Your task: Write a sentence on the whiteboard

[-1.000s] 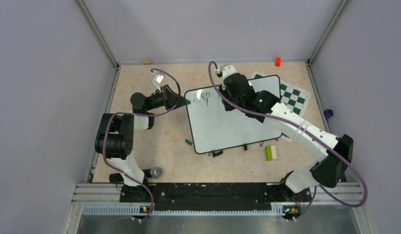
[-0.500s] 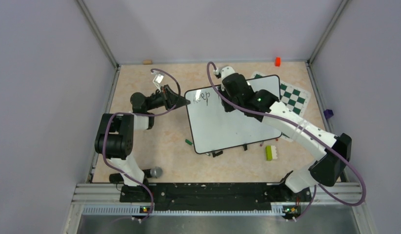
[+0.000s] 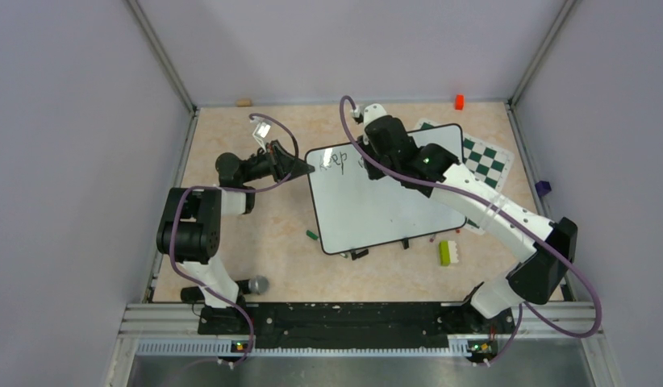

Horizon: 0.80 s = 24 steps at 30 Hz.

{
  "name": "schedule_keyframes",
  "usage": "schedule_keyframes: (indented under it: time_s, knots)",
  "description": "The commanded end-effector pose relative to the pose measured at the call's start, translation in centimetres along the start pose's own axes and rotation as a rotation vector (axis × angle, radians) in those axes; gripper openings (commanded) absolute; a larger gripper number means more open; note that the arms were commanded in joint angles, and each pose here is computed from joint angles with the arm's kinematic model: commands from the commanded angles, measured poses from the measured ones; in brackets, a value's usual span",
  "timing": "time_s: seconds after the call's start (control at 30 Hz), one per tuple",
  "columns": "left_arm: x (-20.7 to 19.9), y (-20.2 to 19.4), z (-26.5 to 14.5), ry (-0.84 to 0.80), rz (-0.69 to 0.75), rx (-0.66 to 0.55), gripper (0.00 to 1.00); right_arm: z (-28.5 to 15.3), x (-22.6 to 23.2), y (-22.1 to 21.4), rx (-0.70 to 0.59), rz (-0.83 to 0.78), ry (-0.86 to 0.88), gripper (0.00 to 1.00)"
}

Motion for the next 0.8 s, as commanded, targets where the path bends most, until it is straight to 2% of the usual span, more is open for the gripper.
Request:
schedule_keyframes:
  time_s: [0.0, 0.3, 0.77]
  knots:
    - [-1.3, 0.2, 0.0, -0.054, 0.120, 0.045, 0.11, 0.1, -0.8, 1.7, -0.060, 0.019, -0.089, 0.00]
    - [-1.3, 0.2, 0.0, -0.053, 0.119, 0.046, 0.11, 0.0, -1.1, 1.6, -0.062, 0.025, -0.107, 0.00]
    - [-1.4, 0.2, 0.0, -0.054, 0.122, 0.045, 0.11, -0.2, -0.5, 0.5, 0.008, -0.003, -0.012, 0.00]
Point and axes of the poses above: each gripper's point midway between its finger pads, its own z axis out along the fingers, its own x axis along the line the jaws close on, y = z × x, the point moved 10 cm from there along -z, back along the fingers, and after that the axes turned 3 degrees about -z, right-handed, at the moved point
